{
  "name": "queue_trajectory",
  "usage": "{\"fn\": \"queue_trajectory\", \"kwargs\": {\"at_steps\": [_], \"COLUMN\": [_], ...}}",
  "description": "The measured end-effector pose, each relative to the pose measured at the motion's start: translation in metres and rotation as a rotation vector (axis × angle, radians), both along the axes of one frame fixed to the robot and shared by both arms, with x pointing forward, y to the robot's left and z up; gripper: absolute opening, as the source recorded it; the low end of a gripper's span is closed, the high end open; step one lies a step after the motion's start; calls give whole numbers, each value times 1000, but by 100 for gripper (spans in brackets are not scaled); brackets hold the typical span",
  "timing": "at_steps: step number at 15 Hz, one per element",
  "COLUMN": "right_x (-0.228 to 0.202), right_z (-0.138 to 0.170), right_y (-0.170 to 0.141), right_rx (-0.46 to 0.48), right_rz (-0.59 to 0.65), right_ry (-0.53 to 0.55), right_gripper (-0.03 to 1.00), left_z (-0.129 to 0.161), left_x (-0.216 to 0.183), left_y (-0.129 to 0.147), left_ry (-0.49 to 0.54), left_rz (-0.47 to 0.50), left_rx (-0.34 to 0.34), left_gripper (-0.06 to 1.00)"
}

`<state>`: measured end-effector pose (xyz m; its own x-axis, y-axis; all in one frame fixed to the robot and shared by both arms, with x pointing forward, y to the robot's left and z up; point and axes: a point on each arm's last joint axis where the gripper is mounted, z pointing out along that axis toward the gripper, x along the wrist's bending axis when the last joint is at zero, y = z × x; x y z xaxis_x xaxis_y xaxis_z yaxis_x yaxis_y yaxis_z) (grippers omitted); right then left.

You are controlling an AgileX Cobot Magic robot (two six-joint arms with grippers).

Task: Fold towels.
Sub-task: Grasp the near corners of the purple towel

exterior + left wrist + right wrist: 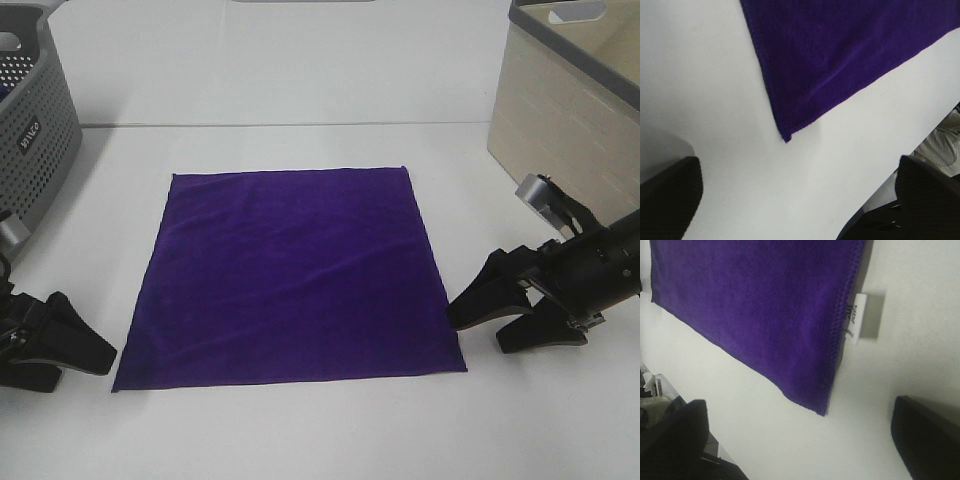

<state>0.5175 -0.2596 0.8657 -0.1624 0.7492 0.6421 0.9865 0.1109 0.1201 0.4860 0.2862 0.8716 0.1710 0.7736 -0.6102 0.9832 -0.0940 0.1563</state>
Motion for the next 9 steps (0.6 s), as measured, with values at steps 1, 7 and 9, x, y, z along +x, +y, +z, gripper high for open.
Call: {"fn": "queue_trajectory", "kwargs": {"at_steps": [1,7,9], "right_x": [1,1,1], "right_z": [-2,-2,-2], "right_y": [1,1,1], "right_rx": [12,20,20], "right_rz": [-8,-6,-7], "right_ry": [7,7,7], "right_gripper": [96,96,96], "left_z": [0,-1,-1], "left_x": [1,2,2], "left_y": [0,2,2], "left_ry": [-4,-12,-12], "left_rz": [3,4,4], "left_rx": [6,20,20], "left_gripper": [97,97,97]}}
